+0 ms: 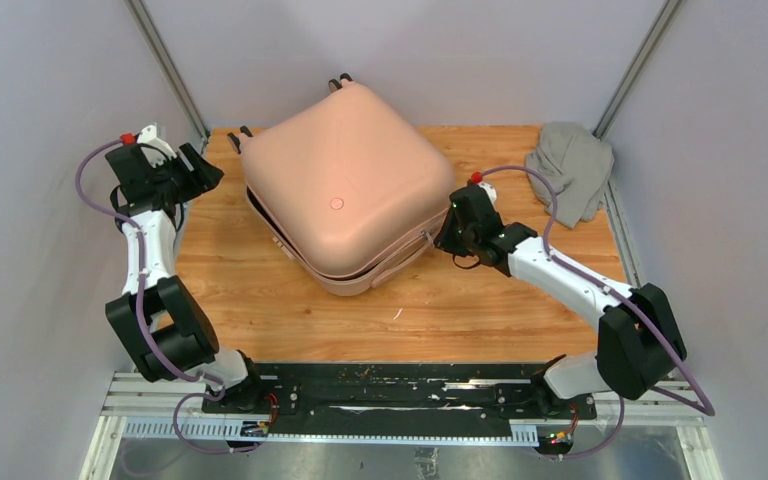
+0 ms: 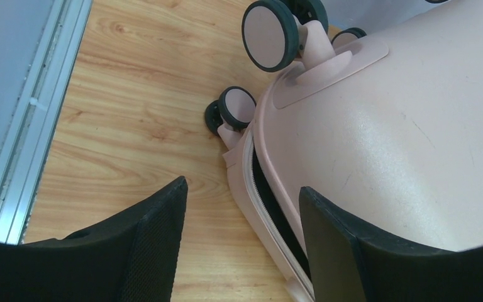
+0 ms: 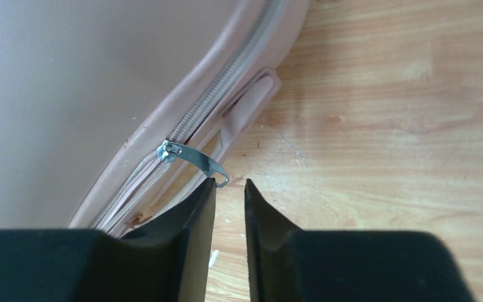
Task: Pack the luggage
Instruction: Zip the luggage at the corner of the board.
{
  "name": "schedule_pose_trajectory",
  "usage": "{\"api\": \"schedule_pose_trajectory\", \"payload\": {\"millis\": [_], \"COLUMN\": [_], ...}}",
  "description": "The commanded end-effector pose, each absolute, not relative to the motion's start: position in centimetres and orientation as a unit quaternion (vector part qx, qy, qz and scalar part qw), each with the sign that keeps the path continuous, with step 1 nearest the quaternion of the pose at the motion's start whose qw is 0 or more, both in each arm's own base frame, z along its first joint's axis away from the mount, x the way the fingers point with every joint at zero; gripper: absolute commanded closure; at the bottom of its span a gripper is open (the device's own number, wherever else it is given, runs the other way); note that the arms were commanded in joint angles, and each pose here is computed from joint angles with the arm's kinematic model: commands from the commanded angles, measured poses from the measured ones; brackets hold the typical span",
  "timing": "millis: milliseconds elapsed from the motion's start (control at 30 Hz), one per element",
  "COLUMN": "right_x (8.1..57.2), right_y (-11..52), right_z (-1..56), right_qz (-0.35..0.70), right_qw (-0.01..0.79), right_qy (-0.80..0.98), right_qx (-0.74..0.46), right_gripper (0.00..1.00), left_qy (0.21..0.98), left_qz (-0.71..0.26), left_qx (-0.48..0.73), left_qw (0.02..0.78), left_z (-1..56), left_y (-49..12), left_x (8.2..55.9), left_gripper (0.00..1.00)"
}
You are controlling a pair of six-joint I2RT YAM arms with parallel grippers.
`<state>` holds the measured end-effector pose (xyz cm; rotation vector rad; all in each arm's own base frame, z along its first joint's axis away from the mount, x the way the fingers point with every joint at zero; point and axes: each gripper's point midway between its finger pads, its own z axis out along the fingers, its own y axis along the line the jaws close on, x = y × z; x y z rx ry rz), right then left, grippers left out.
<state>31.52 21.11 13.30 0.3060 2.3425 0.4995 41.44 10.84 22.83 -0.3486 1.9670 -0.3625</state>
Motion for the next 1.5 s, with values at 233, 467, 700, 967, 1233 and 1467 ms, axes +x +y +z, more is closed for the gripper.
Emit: {"api": "schedule_pose_trajectory", "payload": {"millis": [233, 467, 700, 967, 1233, 1467], "right_x": [32.1, 31.2, 30.9, 30.4, 30.5, 30.5], "right_y": [20.9, 21.1, 21.6, 21.6, 21.6, 22.2], "right_z": [17.0, 17.6, 18.3, 17.5, 17.5, 16.7], "right_qz": [0.218, 0.246, 0.275, 0.277, 0.278, 0.286], "right_qw": [0.389, 0.383, 0.376, 0.365, 0.364, 0.344], "right_qy": [0.894, 0.890, 0.884, 0.888, 0.888, 0.893], "right_qx": [0.038, 0.037, 0.038, 0.036, 0.036, 0.041], "right_gripper": [0.39, 0.36, 0.34, 0.35, 0.38, 0.39], "left_qy": [0.807, 0.851, 0.874, 0.871, 0.844, 0.794], "left_qz": [-0.184, -0.139, -0.056, -0.038, 0.025, 0.067], "left_qx": [-0.130, 0.054, 0.177, 0.199, 0.239, 0.419], "left_qw": [0.546, 0.504, 0.448, 0.448, 0.479, 0.435], "left_z": [23.2, 19.7, 16.5, 15.7, 20.8, 19.9], "left_y": [11.5, 8.7, 9.8, 9.7, 10.5, 5.0], "left_x": [45.4, 45.0, 42.7, 42.5, 44.1, 42.5], "left_gripper": [0.04, 0.00, 0.00, 0.00, 0.00, 0.00]}}
